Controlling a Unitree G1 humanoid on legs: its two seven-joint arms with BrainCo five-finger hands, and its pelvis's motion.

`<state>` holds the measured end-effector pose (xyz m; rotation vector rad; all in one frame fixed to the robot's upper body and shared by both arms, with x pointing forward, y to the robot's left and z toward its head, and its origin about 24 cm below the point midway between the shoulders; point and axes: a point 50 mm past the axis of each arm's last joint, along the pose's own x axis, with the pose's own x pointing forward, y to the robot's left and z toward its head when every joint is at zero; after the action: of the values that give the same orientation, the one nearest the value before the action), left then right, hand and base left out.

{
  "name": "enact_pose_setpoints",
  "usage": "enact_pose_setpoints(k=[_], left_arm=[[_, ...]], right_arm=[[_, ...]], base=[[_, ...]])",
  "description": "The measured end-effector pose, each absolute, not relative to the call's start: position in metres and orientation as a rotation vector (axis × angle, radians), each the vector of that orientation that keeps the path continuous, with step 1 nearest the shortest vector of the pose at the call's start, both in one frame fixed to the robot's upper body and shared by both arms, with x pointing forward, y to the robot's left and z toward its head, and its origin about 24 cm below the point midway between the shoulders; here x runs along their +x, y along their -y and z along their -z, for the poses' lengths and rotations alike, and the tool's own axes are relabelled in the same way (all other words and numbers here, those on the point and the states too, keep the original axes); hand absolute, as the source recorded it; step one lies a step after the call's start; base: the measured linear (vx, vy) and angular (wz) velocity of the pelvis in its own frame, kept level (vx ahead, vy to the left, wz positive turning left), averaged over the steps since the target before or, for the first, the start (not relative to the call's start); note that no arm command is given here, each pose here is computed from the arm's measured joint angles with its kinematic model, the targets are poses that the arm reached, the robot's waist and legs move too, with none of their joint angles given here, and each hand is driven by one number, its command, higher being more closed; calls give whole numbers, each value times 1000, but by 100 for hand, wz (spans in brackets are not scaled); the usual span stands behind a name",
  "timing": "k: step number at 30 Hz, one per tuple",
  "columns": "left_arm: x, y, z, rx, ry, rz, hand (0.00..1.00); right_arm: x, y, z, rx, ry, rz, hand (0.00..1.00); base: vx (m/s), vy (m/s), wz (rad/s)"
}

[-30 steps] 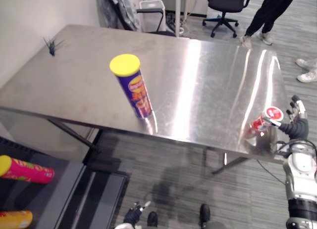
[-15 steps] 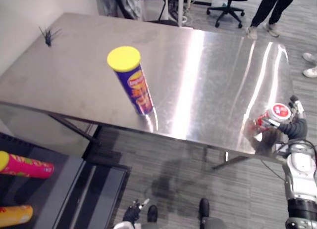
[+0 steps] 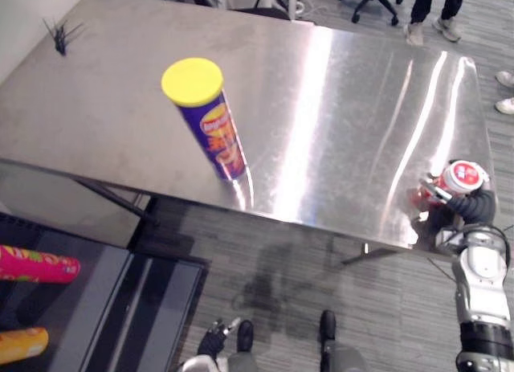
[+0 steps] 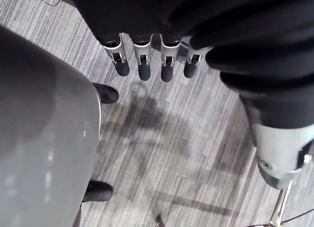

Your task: Put the gum and the chips on the shelf.

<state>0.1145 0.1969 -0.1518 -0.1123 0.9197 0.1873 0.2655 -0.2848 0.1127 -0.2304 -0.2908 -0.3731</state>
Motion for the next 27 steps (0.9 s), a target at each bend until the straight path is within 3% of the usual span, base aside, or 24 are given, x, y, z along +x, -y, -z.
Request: enact_pose_setpoints(k=[10, 15, 20, 27], left_arm=[[114, -198, 152, -125, -916, -216, 0], [112, -200, 152, -154, -916, -259, 0], [110, -204, 153, -174, -919, -292, 0], [104, -204, 155, -216, -931, -332, 0]], right_arm=[[266, 284, -114, -259, 294, 380, 100], [264, 266, -147, -266, 443, 319, 100], [263, 197, -187, -214, 671, -39, 100], [244, 126, -177, -120, 670, -515, 100]], base=[[0, 0, 0], [0, 0, 0], [-24, -9, 3], [-13, -6, 7]])
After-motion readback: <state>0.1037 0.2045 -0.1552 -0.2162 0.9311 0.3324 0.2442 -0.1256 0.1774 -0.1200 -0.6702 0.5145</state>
